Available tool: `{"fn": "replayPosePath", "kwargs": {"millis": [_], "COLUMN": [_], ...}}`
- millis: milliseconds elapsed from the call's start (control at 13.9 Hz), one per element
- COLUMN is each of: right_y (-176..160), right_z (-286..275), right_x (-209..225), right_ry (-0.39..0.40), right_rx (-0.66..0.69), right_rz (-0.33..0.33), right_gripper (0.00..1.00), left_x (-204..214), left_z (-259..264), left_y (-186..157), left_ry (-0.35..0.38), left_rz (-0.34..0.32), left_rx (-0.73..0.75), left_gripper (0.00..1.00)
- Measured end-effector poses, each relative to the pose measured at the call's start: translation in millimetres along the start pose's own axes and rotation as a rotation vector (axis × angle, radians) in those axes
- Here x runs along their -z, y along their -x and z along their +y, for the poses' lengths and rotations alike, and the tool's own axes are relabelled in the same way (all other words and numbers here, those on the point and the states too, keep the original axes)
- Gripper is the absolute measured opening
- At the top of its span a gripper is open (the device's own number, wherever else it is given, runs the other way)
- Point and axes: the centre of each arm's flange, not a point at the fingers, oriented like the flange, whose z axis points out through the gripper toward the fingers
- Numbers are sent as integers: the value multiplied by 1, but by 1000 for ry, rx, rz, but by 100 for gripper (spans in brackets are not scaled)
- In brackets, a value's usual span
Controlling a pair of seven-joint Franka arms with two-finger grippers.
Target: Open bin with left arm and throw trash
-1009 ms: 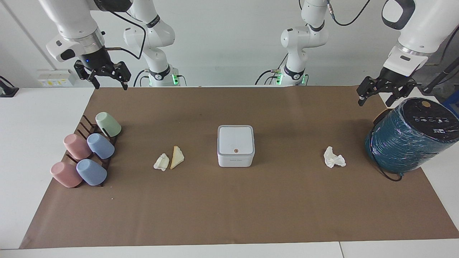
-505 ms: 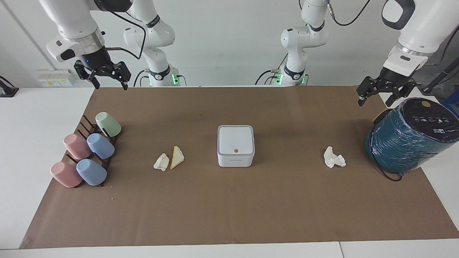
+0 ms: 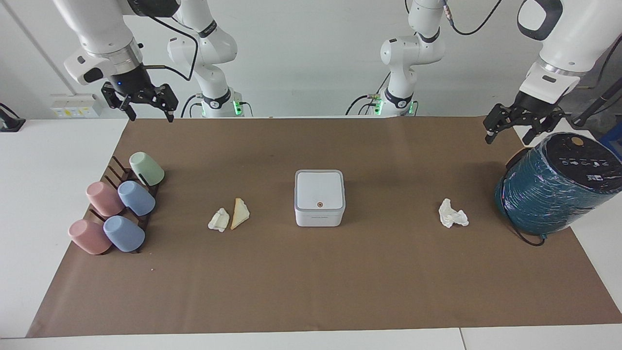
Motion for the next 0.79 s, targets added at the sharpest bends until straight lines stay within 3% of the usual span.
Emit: {"fn": "replayPosePath", "kwargs": {"millis": [216, 793], "right_y": [1, -18], "right_z": [0, -8], "right_x": [-9, -81], "right_ry": [0, -8], "right_rx": [1, 14], "right_rz": [-11, 88], "right_gripper": [100, 100], "left_x": [0, 0], "left_z": [0, 0], "left_y": [0, 0], "left_ry": [0, 0], "left_rz": [0, 0], "left_rx": [0, 0], "left_gripper": [100, 100]}}
